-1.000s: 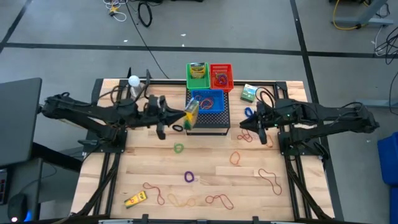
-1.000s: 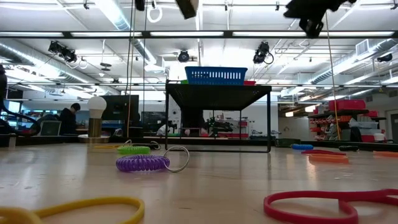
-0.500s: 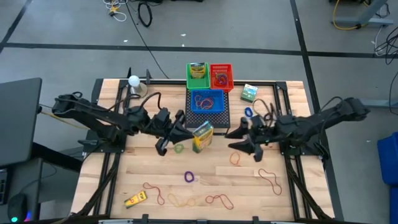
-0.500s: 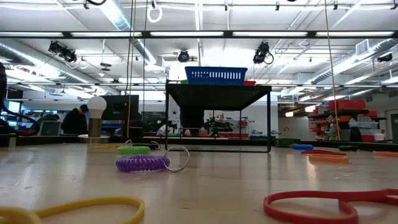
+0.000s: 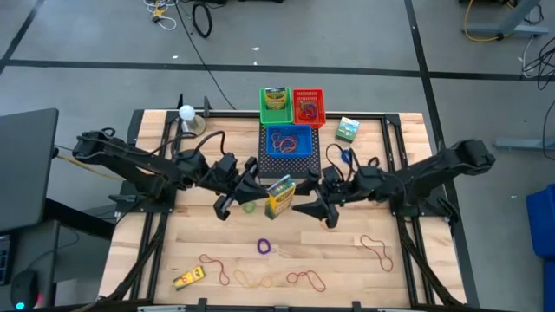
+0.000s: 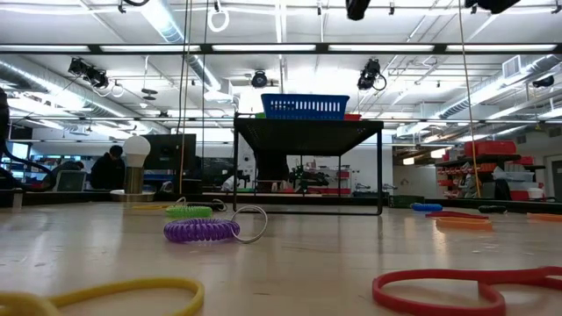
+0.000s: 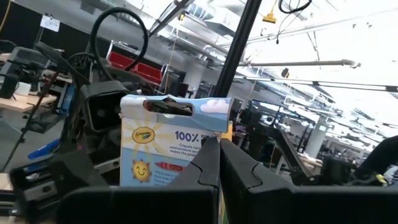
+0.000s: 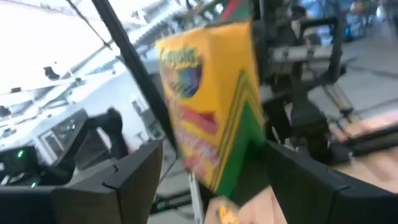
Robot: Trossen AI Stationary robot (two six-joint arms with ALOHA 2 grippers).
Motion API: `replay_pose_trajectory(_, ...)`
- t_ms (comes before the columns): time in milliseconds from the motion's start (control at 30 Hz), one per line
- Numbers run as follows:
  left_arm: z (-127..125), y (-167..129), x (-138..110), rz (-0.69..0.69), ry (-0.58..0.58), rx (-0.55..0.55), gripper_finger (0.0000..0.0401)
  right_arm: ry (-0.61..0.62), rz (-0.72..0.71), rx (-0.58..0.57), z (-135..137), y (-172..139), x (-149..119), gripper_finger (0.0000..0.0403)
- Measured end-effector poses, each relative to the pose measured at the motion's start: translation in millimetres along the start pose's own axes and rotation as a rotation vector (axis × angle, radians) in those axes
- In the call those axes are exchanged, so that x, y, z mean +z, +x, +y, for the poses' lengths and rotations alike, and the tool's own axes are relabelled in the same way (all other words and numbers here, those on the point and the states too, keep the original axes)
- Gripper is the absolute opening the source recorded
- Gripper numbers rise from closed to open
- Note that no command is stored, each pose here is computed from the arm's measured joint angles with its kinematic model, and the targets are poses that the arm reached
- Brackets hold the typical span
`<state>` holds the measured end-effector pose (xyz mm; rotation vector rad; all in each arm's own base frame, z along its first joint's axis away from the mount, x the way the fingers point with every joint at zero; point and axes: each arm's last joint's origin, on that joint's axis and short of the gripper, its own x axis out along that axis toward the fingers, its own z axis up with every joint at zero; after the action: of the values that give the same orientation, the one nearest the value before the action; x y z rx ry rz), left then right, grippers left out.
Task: Pick & Place Office Desk Supplies
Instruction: Put the box of crayon into the green bin on the shelf
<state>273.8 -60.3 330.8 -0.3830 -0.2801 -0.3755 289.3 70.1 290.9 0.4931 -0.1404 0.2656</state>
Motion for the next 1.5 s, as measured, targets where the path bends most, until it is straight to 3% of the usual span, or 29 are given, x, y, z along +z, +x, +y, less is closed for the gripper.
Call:
replay_pose_trajectory(333, 0, 0, 1, -0.005, -0.005, 0.003, 0.0002, -0.070, -0.019, 0.083, -8, 13, 2, 0.0270)
replay_pose_trajectory(633, 1, 0, 1, -0.014, -0.012, 0.032, 0.0010, -0.088, -0.009, 0.111, -6, 13, 2, 0.0139)
replay_pose_trajectory(800, 1, -2, 4, -0.018, -0.022, 0.071, 0.0042, -0.104, -0.010, 0.107, -6, 12, 4, 0.0092)
replay_pose_trajectory(1100, 0, -13, 20, 0.121, -0.035, 0.351, 0.0136, -0.178, 0.220, 0.033, -4, -6, 4, 0.0103)
replay_pose_trajectory(1300, -8, -7, 36, 0.184, -0.014, 0.434, 0.0164, -0.219, 0.388, -0.072, -15, -29, -39, 0.0092)
replay_pose_trajectory(1500, -11, -5, 39, 0.212, -0.035, 0.484, 0.0163, -0.381, 0.378, -0.245, -42, -44, -86, 0.0098)
